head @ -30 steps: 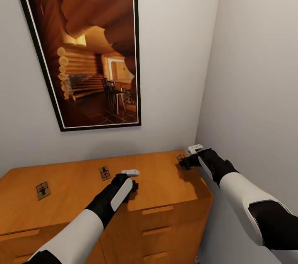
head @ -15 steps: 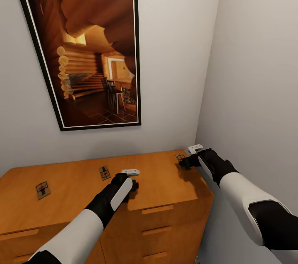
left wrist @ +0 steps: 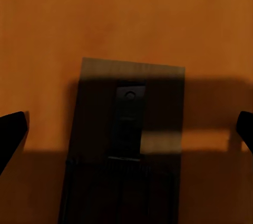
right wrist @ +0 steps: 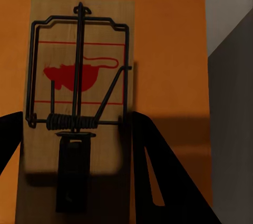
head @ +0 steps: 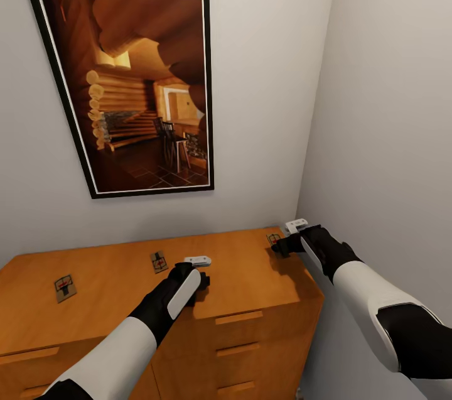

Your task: Take the four mousetraps from the cabinet in the bathroom and place them on the bathroom floor. Make sure all four end up on the same floor surface, and ensure that at least two of them are either under or directly next to the same bathroom sink.

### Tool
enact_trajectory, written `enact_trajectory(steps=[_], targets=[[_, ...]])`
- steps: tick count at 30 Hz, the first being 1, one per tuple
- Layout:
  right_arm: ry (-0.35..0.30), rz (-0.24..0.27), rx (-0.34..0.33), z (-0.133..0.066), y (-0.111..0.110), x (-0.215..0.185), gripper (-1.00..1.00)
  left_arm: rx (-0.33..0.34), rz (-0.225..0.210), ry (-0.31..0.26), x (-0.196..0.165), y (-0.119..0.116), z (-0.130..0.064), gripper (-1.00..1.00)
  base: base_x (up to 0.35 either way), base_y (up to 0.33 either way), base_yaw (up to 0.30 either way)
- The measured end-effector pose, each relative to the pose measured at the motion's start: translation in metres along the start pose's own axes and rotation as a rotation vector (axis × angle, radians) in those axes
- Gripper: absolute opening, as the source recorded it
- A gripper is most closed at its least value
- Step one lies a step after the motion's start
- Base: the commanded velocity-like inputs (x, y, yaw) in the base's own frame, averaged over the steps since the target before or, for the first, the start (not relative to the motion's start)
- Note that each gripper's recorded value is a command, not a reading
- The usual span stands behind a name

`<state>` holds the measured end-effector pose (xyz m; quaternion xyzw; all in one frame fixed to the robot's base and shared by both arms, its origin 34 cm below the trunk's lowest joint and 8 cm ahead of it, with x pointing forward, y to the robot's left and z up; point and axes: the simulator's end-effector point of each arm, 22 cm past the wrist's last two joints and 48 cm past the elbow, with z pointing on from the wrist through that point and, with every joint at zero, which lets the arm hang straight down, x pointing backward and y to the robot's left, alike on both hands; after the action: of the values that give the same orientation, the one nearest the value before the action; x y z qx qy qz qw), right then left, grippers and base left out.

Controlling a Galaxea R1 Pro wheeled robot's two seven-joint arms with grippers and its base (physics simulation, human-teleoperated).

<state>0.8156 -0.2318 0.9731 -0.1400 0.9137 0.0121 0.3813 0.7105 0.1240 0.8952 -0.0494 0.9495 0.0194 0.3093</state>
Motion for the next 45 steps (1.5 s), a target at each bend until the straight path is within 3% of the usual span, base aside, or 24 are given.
enact_trajectory(steps=[45], targets=[[0.0, 0.0, 0.001, 0.0, -0.0001, 0.0001, -1.0, -0.009, 0.011, -0.005, -0.0008, 0.0009, -0.0002, -1.0, 0.0, 0.0, 0.0]])
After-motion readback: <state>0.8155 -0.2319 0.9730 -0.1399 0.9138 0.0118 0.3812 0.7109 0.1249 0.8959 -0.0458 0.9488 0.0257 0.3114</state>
